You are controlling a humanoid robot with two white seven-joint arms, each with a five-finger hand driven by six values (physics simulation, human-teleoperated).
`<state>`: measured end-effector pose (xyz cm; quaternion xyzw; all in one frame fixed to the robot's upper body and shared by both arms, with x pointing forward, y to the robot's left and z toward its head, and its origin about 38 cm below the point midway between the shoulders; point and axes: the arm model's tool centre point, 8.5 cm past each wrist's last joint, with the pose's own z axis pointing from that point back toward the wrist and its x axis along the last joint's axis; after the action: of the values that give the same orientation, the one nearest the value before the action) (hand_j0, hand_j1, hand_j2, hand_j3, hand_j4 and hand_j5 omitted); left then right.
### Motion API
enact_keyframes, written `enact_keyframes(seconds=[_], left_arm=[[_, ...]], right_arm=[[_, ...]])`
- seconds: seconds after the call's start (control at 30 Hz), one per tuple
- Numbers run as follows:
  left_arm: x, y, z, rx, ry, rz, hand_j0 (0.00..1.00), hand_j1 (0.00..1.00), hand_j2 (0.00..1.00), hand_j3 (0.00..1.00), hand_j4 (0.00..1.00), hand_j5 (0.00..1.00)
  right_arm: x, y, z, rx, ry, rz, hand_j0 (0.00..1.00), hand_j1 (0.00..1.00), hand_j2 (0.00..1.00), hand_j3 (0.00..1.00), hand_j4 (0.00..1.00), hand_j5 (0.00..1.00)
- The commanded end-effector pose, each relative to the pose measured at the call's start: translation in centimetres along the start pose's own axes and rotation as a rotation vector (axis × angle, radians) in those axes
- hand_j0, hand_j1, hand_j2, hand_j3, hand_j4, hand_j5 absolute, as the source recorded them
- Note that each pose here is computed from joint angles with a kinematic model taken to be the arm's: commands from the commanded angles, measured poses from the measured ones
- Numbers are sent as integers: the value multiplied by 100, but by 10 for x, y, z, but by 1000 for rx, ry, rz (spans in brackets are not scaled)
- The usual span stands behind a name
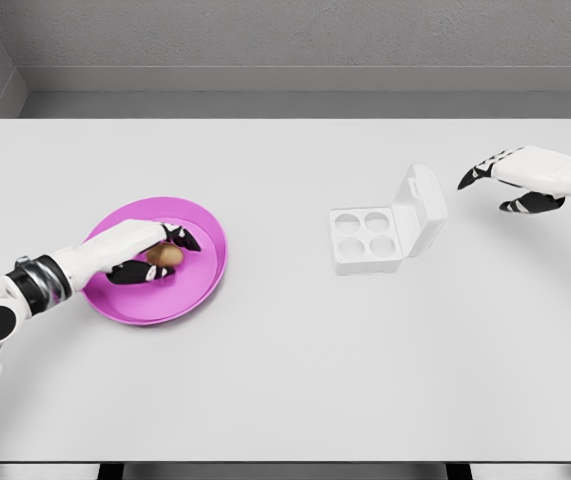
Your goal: Pack egg into the box and close the box lid
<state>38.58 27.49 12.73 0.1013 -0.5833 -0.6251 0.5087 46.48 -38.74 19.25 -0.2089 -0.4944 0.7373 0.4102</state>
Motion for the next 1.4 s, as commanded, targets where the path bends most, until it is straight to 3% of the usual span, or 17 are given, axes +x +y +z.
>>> enact_keyframes(seconds=[0.0,0.53,1.37], left_arm=[[-1,2,1,8,3,4,55,55,55,55,55,55],[-3,-1,2,2,8,9,54,54,54,54,54,54],[-6,-4,4,-1,18,18,66,66,66,66,66,66]], right_arm=[[0,-1,0,-1,-1,-3,73,73,73,73,73,73],[2,-7,-1,3,-6,9,74,74,74,74,74,74],[2,-8,-1,3,-7,14,74,74,74,74,74,74]])
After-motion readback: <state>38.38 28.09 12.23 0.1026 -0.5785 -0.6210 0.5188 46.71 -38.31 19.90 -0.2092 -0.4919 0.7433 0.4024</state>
